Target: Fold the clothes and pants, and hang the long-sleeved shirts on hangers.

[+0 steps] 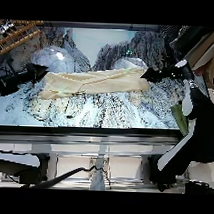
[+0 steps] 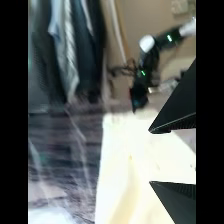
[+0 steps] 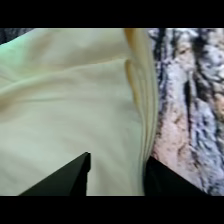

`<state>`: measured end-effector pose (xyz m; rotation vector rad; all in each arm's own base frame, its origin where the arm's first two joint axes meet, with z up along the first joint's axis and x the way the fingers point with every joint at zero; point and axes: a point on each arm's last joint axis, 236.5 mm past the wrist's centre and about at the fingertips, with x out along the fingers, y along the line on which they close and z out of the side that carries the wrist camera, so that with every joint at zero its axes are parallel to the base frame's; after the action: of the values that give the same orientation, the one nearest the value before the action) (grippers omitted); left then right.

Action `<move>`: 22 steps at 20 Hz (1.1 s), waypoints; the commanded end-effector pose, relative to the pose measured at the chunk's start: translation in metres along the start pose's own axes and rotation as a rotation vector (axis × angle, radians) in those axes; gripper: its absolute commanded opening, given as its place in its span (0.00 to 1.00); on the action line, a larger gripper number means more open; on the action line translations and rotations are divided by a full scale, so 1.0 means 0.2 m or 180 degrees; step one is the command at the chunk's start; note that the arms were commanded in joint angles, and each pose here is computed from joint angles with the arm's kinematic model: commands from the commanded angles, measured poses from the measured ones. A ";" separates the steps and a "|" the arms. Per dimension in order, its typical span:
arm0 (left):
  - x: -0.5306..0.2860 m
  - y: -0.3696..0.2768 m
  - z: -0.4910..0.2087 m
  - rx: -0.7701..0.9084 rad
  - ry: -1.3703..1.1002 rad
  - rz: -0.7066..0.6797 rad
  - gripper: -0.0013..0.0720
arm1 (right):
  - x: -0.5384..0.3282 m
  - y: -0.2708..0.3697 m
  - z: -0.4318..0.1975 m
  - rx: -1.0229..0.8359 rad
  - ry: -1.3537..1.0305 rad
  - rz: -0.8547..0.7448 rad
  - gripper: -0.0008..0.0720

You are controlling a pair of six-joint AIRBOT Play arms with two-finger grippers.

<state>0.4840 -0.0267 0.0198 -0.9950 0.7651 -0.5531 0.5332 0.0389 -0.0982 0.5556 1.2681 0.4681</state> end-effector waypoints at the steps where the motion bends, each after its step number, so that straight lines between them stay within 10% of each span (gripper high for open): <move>1: 0.10 0.06 -0.12 0.0490 0.0279 0.0451 0.32 | 0.11 0.09 -0.02 -0.0222 0.0093 0.0057 0.16; 5: 0.25 0.04 -0.36 0.0738 0.0786 0.0572 0.02 | -0.14 0.08 -0.05 -0.0474 0.0249 -0.0355 0.03; 10: 0.28 0.18 -0.65 0.0643 0.1463 0.1206 0.02 | -0.92 -0.03 -0.08 -0.0447 -0.0012 -0.1499 0.03; 15: 0.44 0.11 -0.73 0.0909 0.1534 0.1198 0.02 | -0.92 0.66 -0.04 -0.0697 -0.0488 -0.0894 0.03; 22: 0.16 0.07 -0.47 0.0992 0.1628 0.1468 0.02 | 0.23 1.82 -0.25 -0.1276 -0.0735 -0.0035 0.03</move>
<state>0.4417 -0.1301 -0.0417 -0.4122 1.2030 -0.5596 0.4947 0.2377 0.0978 0.1842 1.0287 0.5264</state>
